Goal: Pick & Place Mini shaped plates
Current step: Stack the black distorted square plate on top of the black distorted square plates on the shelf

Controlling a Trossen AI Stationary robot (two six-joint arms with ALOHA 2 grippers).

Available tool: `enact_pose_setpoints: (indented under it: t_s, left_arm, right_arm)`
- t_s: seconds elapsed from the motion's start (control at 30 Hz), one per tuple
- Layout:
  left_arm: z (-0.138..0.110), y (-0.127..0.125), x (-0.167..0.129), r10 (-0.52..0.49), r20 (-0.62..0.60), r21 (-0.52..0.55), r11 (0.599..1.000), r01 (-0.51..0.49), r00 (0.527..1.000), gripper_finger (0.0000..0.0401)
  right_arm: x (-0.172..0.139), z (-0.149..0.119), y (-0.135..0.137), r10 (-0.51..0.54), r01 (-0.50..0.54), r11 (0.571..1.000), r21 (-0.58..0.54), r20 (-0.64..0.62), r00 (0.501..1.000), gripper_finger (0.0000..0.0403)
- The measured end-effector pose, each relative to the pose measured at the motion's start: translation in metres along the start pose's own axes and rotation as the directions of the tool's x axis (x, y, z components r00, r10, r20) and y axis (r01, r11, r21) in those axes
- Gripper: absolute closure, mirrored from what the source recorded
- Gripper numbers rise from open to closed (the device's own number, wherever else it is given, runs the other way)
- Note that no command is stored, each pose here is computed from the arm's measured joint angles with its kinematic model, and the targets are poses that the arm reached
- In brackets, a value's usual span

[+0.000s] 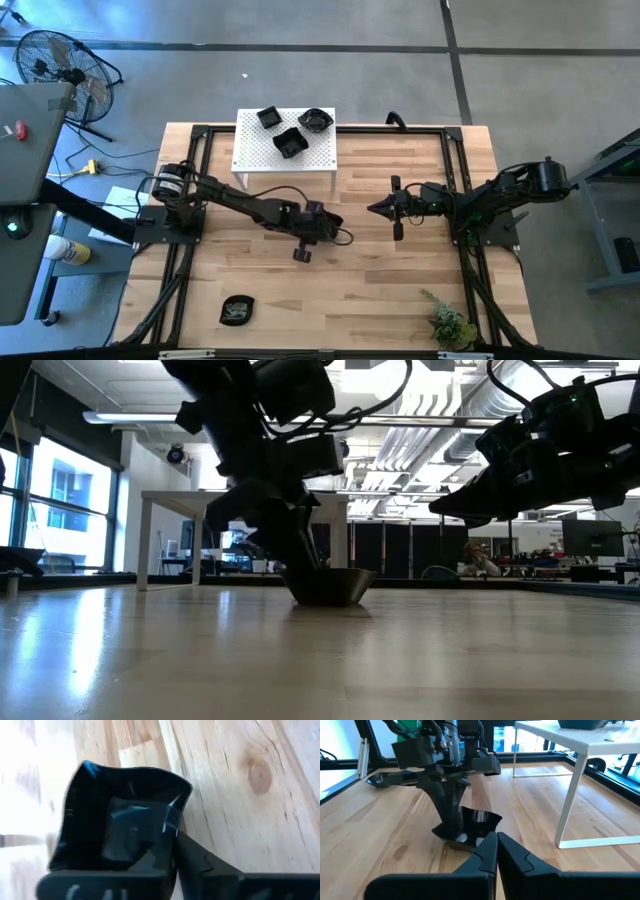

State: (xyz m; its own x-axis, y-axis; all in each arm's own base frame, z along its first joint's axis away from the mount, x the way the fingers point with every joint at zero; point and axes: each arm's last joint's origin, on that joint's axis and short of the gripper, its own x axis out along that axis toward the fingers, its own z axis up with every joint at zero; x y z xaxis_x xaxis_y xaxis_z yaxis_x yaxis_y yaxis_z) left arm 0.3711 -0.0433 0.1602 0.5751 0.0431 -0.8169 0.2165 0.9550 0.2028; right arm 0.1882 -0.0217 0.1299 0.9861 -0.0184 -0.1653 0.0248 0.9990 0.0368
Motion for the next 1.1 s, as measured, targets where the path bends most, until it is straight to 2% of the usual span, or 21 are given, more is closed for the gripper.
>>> enact_pose_setpoints:
  t_s: [0.17, 0.23, 0.33, 0.43, 0.6, 0.83, 1.1]
  left_arm:
    - [0.010, 0.003, -0.014, 0.000, 0.008, 0.029, 1.000, 0.000, 1.000, 0.0393]
    - [0.020, 0.006, -0.019, -0.002, 0.055, 0.035, 0.999, 0.000, 0.998, 0.0395]
    - [0.020, 0.007, -0.029, -0.016, 0.050, 0.041, 0.999, 0.014, 0.999, 0.0399]
    - [0.030, 0.009, -0.041, -0.019, 0.121, 0.051, 0.999, 0.013, 0.992, 0.0397]
    - [0.031, 0.012, -0.060, -0.017, 0.139, 0.070, 0.998, 0.008, 0.990, 0.0396]
    - [0.033, 0.017, -0.091, 0.043, 0.185, 0.064, 0.996, -0.055, 0.982, 0.0396]
    - [0.037, 0.023, -0.130, 0.068, 0.280, 0.074, 0.993, -0.092, 0.958, 0.0396]
  right_arm:
    - [0.000, 0.000, 0.000, 0.000, 0.000, 1.000, 0.000, -0.004, 1.000, 0.0396]
    - [0.000, -0.001, 0.000, 0.000, 0.000, 1.000, 0.001, -0.007, 1.000, 0.0397]
    - [0.000, -0.001, 0.000, 0.000, 0.000, 1.000, 0.001, -0.010, 1.000, 0.0401]
    - [0.000, -0.001, 0.000, 0.000, 0.000, 1.000, 0.002, -0.015, 1.000, 0.0401]
    - [0.000, -0.002, 0.000, 0.000, 0.000, 1.000, 0.002, -0.016, 1.000, 0.0397]
    - [0.000, -0.002, 0.000, 0.000, 0.000, 1.000, 0.002, -0.016, 1.000, 0.0401]
    - [0.000, -0.001, 0.000, 0.000, 0.000, 1.000, 0.004, -0.015, 1.000, 0.0399]
